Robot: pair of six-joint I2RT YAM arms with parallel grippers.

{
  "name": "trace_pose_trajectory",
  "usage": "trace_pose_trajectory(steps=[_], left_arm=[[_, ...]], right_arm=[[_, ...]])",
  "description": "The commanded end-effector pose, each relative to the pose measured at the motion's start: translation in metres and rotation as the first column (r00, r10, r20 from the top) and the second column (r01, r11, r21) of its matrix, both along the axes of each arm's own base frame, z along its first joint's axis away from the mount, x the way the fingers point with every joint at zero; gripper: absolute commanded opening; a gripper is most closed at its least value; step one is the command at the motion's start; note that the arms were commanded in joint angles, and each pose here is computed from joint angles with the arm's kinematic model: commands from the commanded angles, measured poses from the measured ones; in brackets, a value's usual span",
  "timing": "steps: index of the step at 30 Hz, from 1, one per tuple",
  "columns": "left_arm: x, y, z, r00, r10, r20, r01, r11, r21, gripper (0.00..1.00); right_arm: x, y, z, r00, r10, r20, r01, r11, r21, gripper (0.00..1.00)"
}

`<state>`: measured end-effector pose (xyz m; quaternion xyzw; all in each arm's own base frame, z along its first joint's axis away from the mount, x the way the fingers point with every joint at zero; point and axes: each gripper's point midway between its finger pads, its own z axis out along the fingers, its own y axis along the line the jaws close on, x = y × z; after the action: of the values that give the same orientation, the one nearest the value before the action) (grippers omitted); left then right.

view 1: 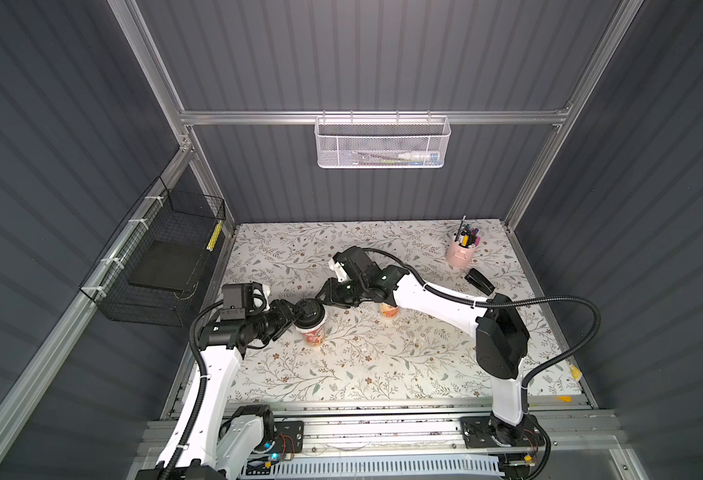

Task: Put the leak-proof paper on the milk tea cups
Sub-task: Secure the cup lid on the cup.

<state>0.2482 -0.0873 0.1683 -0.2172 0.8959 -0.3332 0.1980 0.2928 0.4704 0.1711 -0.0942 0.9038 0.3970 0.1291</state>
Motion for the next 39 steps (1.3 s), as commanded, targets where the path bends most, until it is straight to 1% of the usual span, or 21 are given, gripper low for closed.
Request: trace_pose_trajectory(steps=[1, 8, 12, 18, 21, 24, 25, 27, 29, 32, 34, 36, 39], left_arm=[[-0.076, 0.034, -0.086, 0.901, 0.12, -0.416, -0.035, 0.978, 0.207, 0.53], [-0.076, 0.033, -0.086, 0.9, 0.123, -0.419, -0.038, 0.978, 0.207, 0.53], [-0.076, 0.033, -0.086, 0.901, 0.122, -0.417, -0.038, 0.978, 0.206, 0.52], [-0.076, 0.032, -0.086, 0.902, 0.122, -0.415, -0.043, 0.98, 0.194, 0.52], [-0.077, 0.031, -0.085, 0.902, 0.123, -0.414, -0.046, 0.981, 0.19, 0.52], [-0.078, 0.03, -0.085, 0.902, 0.123, -0.414, -0.049, 0.981, 0.185, 0.52], [-0.078, 0.03, -0.085, 0.903, 0.121, -0.413, -0.048, 0.982, 0.184, 0.52], [-0.078, 0.03, -0.085, 0.903, 0.119, -0.412, -0.047, 0.982, 0.182, 0.52], [-0.078, 0.029, -0.084, 0.904, 0.116, -0.411, -0.046, 0.983, 0.176, 0.52], [-0.077, 0.028, -0.083, 0.906, 0.114, -0.408, -0.045, 0.984, 0.175, 0.54], [-0.075, 0.027, -0.08, 0.911, 0.112, -0.397, -0.048, 0.985, 0.168, 0.55], [-0.071, 0.027, -0.075, 0.919, 0.112, -0.377, -0.052, 0.985, 0.166, 0.57], [-0.062, 0.026, -0.061, 0.936, 0.107, -0.336, -0.057, 0.986, 0.157, 0.62]], right_arm=[[-0.052, -0.058, -0.14, 0.969, -0.019, -0.247, -0.084, 0.913, -0.399, 0.34], [-0.071, -0.068, -0.167, 0.959, -0.014, -0.282, -0.121, 0.881, -0.457, 0.34], [-0.08, -0.074, -0.176, 0.956, -0.009, -0.292, -0.141, 0.862, -0.488, 0.34], [-0.086, -0.081, -0.174, 0.957, -0.011, -0.29, -0.14, 0.856, -0.497, 0.34], [-0.086, -0.079, -0.165, 0.96, -0.011, -0.279, -0.131, 0.866, -0.482, 0.34], [-0.084, -0.068, -0.143, 0.968, 0.01, -0.25, -0.122, 0.892, -0.436, 0.36], [-0.08, -0.063, -0.13, 0.973, 0.021, -0.228, -0.116, 0.905, -0.41, 0.38], [-0.07, -0.051, -0.099, 0.985, 0.042, -0.169, -0.1, 0.93, -0.354, 0.42], [-0.058, -0.038, -0.056, 0.994, 0.064, -0.087, -0.087, 0.953, -0.289, 0.46], [-0.045, -0.03, 0.004, 0.997, 0.07, 0.034, -0.062, 0.975, -0.213, 0.51], [-0.041, -0.03, 0.032, 0.994, 0.064, 0.092, -0.048, 0.985, -0.167, 0.54], [-0.039, -0.033, 0.047, 0.991, 0.056, 0.121, -0.039, 0.989, -0.139, 0.55], [-0.041, -0.039, 0.058, 0.988, 0.055, 0.145, -0.037, 0.991, -0.125, 0.55]])
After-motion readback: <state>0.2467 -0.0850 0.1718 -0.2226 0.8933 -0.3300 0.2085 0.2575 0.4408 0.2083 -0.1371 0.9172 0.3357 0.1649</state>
